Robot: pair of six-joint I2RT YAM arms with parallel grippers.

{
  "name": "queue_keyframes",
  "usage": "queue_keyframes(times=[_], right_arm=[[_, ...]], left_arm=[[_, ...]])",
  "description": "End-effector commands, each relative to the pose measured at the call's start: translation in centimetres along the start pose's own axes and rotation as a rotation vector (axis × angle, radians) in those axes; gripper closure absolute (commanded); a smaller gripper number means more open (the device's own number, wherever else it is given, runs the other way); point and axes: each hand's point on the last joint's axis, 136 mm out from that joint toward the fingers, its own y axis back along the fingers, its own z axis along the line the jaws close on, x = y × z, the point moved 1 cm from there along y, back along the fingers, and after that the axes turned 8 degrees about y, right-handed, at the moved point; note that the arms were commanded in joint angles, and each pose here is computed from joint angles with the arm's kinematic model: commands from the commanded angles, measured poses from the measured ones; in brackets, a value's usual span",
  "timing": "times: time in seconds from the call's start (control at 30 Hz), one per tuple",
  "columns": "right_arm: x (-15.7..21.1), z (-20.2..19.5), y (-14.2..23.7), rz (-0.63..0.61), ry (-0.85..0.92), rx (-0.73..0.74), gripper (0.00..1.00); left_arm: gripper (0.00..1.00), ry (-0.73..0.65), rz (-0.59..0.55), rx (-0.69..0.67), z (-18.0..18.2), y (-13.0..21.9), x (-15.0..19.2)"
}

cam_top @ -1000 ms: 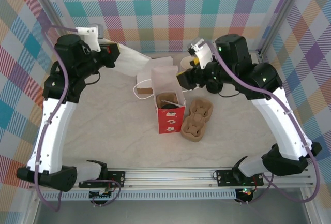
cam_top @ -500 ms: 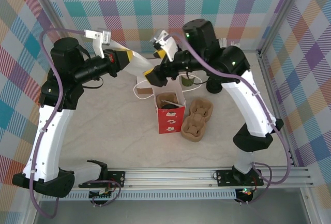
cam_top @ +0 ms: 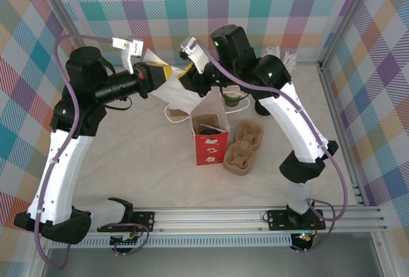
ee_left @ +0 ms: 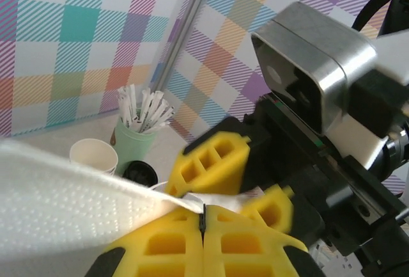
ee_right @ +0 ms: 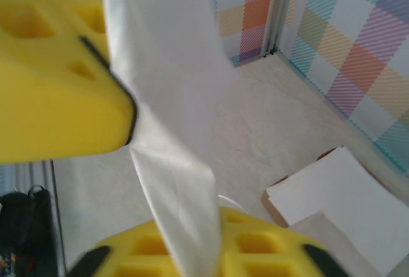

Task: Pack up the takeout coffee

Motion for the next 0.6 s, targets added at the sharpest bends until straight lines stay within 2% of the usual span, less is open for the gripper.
queue_keyframes(times=[0.0,0.03,0.1,0.17,0.23,0.27,0.37,0.57], right_arm=[[-0.8,-0.3,2.8,-0.021,-0.020,0.059,0.98],[-0.5,-0.4,3.2,-0.010,-0.032,0.072,1.00],[0.0,-0.6,4.3,0.010,-0.061,0.104,1.00],[0.6,-0.7,5.3,0.027,-0.116,0.137,1.00],[1.2,-0.8,6.4,0.037,-0.158,0.164,1.00],[1.4,-0.9,7.0,0.039,-0.178,0.182,1.00],[2.3,-1.0,8.5,0.047,-0.234,0.229,1.00],[4.7,-1.5,9.5,0.103,-0.372,0.310,1.00]], left_arm=[[0.89,-0.012,-0.027,0.064,-2.1,0.5,-1.0],[0.84,-0.009,-0.030,0.067,-2.3,0.7,-1.0],[0.67,-0.006,-0.036,0.070,-2.6,1.1,-1.0],[0.57,-0.014,-0.056,0.065,-3.1,1.9,-1.1],[0.35,-0.018,-0.083,0.047,-3.5,2.9,-1.1],[0.28,-0.019,-0.099,0.033,-3.6,3.5,-1.0],[0.14,-0.016,-0.150,-0.030,-3.3,5.3,-0.5],[0.07,0.060,-0.198,-0.185,-0.4,7.9,3.2]])
